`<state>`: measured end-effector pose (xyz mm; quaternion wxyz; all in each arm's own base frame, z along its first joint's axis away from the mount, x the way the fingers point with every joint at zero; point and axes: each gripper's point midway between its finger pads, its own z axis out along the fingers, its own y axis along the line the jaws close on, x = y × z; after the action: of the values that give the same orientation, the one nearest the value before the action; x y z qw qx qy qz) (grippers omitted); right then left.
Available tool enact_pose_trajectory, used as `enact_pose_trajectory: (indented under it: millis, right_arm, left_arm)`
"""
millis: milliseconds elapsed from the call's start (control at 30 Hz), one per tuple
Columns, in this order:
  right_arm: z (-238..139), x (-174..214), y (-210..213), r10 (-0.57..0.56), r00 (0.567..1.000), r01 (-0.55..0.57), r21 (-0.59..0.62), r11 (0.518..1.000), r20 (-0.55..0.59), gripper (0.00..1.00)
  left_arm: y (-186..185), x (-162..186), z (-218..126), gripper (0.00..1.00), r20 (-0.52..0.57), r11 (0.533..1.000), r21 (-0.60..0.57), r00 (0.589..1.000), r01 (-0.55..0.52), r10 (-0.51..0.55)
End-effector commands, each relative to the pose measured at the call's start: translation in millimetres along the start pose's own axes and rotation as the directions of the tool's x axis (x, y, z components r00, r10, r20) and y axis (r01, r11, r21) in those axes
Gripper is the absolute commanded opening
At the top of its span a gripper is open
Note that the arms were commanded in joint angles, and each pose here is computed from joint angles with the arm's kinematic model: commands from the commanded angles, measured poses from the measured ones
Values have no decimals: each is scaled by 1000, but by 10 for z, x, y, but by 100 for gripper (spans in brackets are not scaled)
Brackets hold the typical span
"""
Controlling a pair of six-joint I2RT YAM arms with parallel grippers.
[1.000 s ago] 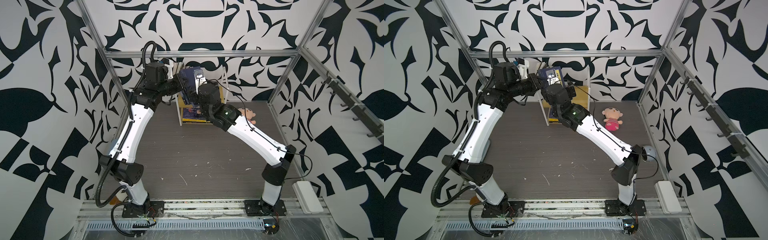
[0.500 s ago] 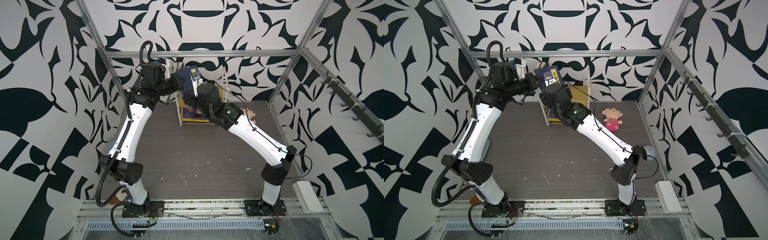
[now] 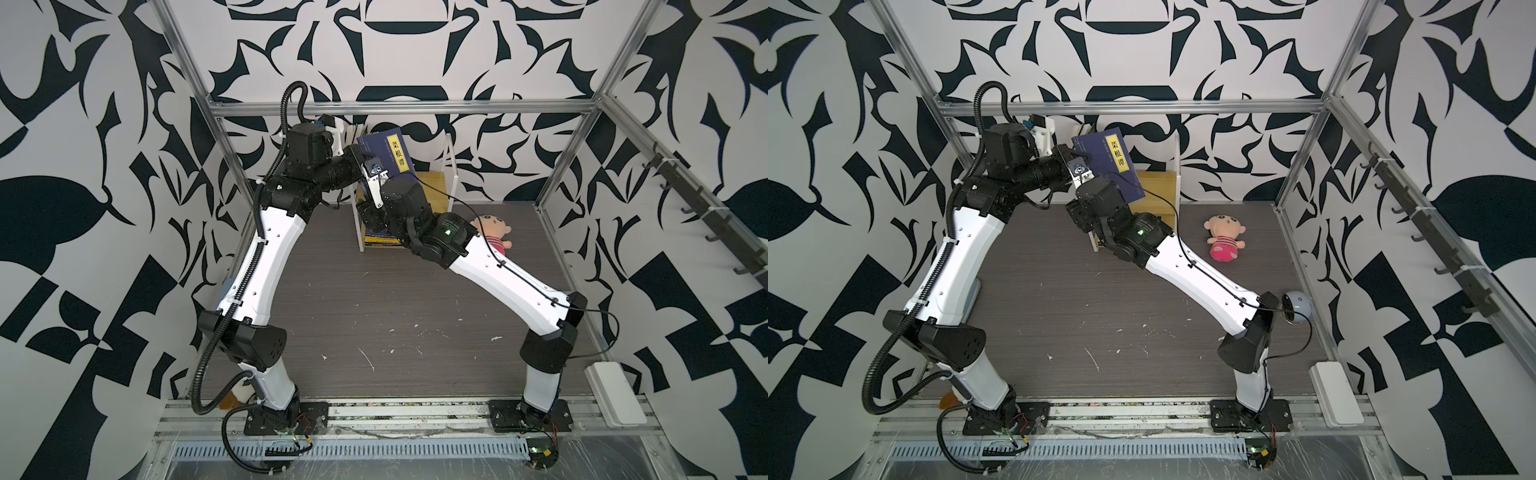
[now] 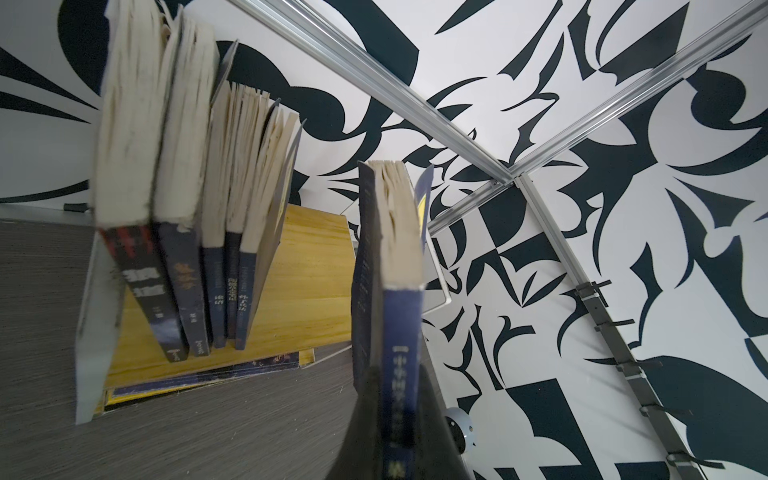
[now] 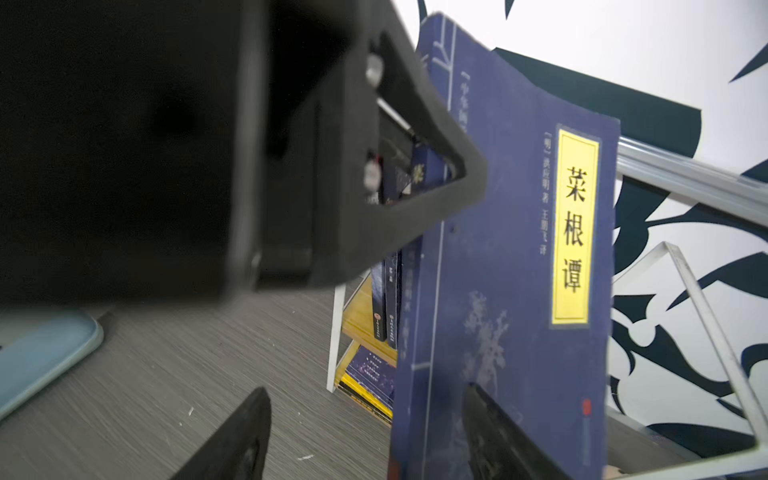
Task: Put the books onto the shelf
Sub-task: 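Insert the blue book beside the upper-shelf books while left gripper braces them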
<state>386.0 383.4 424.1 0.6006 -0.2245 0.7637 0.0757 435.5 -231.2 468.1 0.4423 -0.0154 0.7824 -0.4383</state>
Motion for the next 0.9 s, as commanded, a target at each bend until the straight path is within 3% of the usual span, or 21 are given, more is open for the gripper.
enact_pose_trajectory:
  millis: [0,100,233,367,467,533,633,733,867]
  right_arm:
    - [7,-167,-231,26,999,-28,77,997,24,63]
    - [105,-116,-318,44,999,-44,93,995,9,50]
    - [182,-92,-380,54,999,-54,112,992,6,0]
    - [208,-91,-413,32,999,-33,121,992,9,0]
    - [175,-131,-450,20,999,-24,126,992,35,0]
    - [123,-201,-489,14,997,-24,125,992,81,0]
    - [26,-274,-606,21,990,-40,137,990,142,0]
    - [-75,-347,-670,-8,976,-22,136,990,217,0]
    - [-155,-371,-693,-105,940,51,172,984,324,0]
  left_arm:
    - [-198,-113,-131,0,45,998,56,999,-16,13]
    - [-217,-112,-172,0,48,998,57,999,-23,20]
    - [-252,-136,-237,0,61,998,56,997,-40,37]
    - [-219,-184,-266,3,71,998,54,997,-32,28]
    - [-241,-222,-298,20,76,997,73,997,-27,21]
    - [-290,-244,-329,40,78,995,93,997,-33,26]
    - [-415,-287,-437,59,85,988,137,995,-64,53]
    - [-484,-321,-539,75,94,981,156,991,-113,99]
    - [-355,-309,-501,90,73,985,147,994,-93,83]
